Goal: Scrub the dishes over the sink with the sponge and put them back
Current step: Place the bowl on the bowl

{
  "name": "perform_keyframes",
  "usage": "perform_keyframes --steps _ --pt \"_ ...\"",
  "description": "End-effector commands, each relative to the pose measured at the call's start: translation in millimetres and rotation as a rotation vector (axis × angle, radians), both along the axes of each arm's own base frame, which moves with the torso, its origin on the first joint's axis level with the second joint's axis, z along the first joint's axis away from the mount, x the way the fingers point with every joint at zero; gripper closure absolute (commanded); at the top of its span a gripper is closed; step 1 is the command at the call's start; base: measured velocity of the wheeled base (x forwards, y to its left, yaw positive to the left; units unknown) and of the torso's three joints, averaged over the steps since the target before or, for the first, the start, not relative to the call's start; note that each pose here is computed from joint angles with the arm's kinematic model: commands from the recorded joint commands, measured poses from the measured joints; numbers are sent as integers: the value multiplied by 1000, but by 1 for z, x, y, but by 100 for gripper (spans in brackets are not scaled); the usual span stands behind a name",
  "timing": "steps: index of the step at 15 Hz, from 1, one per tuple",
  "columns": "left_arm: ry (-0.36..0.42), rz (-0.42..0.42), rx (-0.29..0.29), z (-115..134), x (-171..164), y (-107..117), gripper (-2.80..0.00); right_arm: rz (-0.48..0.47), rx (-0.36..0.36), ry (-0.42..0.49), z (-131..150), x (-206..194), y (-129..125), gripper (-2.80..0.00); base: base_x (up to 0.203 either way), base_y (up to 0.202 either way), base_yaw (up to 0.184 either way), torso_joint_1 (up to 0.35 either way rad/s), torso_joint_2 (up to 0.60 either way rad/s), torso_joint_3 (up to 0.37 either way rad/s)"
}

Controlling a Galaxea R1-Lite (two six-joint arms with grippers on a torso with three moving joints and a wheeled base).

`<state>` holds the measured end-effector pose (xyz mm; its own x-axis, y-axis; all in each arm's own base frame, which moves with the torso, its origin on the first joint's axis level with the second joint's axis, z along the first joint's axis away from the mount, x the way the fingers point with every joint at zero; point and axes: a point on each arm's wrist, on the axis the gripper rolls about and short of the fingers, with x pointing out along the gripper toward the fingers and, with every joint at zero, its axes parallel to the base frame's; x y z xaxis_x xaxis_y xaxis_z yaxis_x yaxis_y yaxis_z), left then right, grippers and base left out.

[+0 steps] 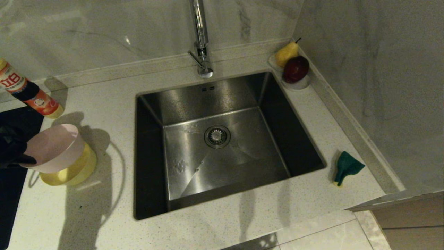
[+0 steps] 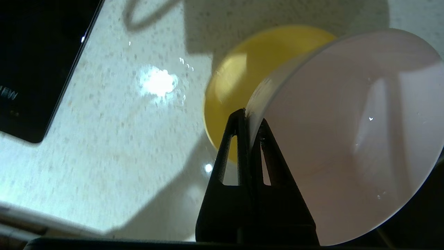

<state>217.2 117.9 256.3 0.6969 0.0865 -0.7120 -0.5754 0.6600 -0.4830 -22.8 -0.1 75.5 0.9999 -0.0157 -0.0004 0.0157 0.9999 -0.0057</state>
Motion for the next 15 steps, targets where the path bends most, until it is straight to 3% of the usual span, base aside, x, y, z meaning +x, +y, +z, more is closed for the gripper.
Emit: perform_keyframes --steps 1,5,10,15 --pt "7 3 -1 -12 1 0 0 0 0 1 0 0 0 0 0 0 0 0 0 0" --pt "40 22 9 -19 1 1 0 -1 0 1 0 0 0 0 0 0 0 0 0 0" --pt "12 23 35 -28 7 5 0 -1 0 0 0 0 0 0 0 0 0 0 0 0" --pt "34 50 74 -32 14 10 0 0 0 1 0 0 0 0 0 0 0 0 0 0"
